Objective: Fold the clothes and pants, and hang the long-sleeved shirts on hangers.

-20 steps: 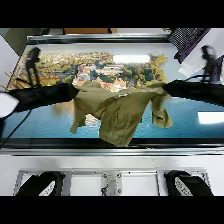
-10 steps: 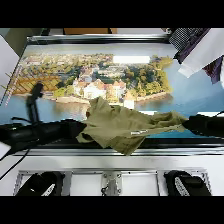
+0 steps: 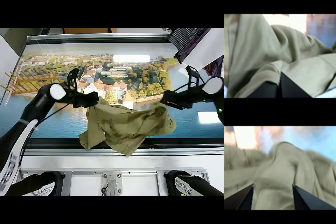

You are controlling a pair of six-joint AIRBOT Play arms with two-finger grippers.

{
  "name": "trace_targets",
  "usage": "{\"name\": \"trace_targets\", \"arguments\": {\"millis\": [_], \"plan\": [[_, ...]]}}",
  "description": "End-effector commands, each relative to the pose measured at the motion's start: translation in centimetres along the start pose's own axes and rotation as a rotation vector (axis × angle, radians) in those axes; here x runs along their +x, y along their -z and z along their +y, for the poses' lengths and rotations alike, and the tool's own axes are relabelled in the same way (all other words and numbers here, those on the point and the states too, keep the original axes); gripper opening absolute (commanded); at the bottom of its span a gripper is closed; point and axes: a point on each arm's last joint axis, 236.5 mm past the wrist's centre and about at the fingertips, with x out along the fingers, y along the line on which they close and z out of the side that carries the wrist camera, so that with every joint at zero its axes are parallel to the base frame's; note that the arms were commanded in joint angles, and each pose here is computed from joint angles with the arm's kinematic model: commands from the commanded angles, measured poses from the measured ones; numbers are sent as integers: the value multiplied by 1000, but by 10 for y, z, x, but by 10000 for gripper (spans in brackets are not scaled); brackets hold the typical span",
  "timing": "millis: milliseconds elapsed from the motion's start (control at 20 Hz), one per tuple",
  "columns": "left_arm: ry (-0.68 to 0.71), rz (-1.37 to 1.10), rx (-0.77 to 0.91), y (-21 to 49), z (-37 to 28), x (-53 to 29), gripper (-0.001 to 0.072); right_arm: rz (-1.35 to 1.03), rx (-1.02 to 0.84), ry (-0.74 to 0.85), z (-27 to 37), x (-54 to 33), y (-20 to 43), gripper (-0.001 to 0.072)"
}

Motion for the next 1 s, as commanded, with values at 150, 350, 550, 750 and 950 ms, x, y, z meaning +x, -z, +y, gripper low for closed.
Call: {"name": "trace_targets", "arguments": {"millis": [150,350,550,750,950], "plan": [[-29,29,12,-50,19,40,16,-164,-251,-18,12,20,-44,517],[-33,49,34,-44,20,48,16,-103,-500,92,25,43,-25,517],[-35,54,42,-43,20,49,16,-90,-641,175,50,95,-16,516],[-39,54,45,-43,22,49,16,-20,-518,240,61,149,-14,516],[-40,59,46,-42,21,49,16,97,-519,461,35,174,-16,516]]}}
